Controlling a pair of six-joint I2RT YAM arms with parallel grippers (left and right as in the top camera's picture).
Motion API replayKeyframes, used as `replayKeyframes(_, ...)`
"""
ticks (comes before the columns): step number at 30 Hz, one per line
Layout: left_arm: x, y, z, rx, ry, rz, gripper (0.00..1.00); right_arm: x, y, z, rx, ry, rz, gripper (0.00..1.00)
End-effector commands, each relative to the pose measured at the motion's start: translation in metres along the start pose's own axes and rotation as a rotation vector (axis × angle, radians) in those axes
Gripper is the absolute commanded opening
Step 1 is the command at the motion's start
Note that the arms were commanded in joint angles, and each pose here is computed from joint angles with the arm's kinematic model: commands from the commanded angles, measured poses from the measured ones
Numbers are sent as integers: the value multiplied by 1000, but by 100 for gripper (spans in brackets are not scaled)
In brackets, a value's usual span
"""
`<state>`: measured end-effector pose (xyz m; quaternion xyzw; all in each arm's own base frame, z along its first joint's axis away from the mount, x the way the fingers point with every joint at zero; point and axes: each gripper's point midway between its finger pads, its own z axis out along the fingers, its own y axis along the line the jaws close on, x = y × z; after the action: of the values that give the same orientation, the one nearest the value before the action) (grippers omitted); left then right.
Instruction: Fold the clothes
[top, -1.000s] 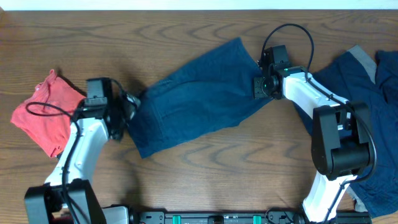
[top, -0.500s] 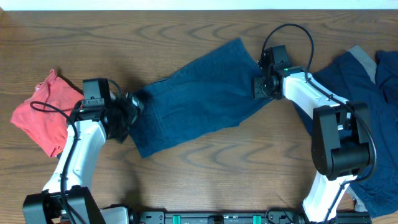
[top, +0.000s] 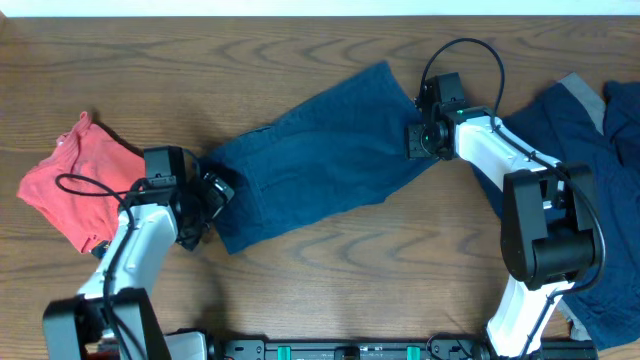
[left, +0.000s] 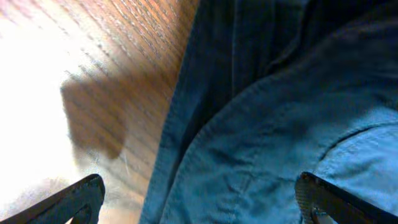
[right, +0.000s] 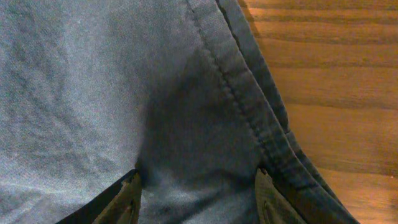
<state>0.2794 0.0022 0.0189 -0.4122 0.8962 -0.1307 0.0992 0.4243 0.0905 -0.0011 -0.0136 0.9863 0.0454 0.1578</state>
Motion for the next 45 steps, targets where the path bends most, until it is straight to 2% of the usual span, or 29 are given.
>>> replayKeyframes(1, 9, 4, 16, -4, 58, 2, 99, 28, -13, 15, 43, 89, 21, 58)
replayKeyframes(3, 12, 0, 24, 19, 91, 0, 100, 28, -13, 15, 43, 89, 21, 57)
replayKeyframes(7, 19, -5, 37, 53, 152, -8, 76, 28, -13, 15, 43, 89, 21, 57)
replayKeyframes(10, 22, -4, 41, 53, 168, -7, 51, 29, -13, 14, 43, 93, 21, 57)
replayKeyframes(12, 21, -5, 40, 59, 164, 34, 19, 29, -13, 14, 44, 95, 21, 57)
replayKeyframes(13, 20, -6, 40, 63, 161, 56, 8, 29, -13, 12, 43, 93, 21, 57)
replayKeyframes(14, 18, -7, 37, 67, 156, 74, 6, 28, -13, 11, 43, 91, 21, 57)
replayKeyframes(18, 9, -14, 16, 70, 148, 99, 6, 15, -10, -8, 33, 38, 19, 57)
replayKeyframes(21, 4, -24, -14, 73, 146, 175, 6, -6, -1, -35, -7, -42, -18, 53)
replayKeyframes(25, 2, -33, -59, 49, 147, 227, 6, -33, 34, -86, -161, -169, -122, 33)
replayKeyframes(28, 6, -37, -88, 44, 154, 225, 6, -33, 73, -114, -330, -206, -195, 17)
replayKeyframes(30, 8, -39, -101, 48, 148, 226, 6, -25, 99, -123, -432, -193, -231, 11)
replayKeyframes(33, 10, -40, -111, 63, 134, 231, 6, -6, 134, -121, -527, -139, -287, 11)
replayKeyframes(45, 10, -48, -135, 109, 74, 252, 6, 114, 244, -45, -583, 207, -414, 10)
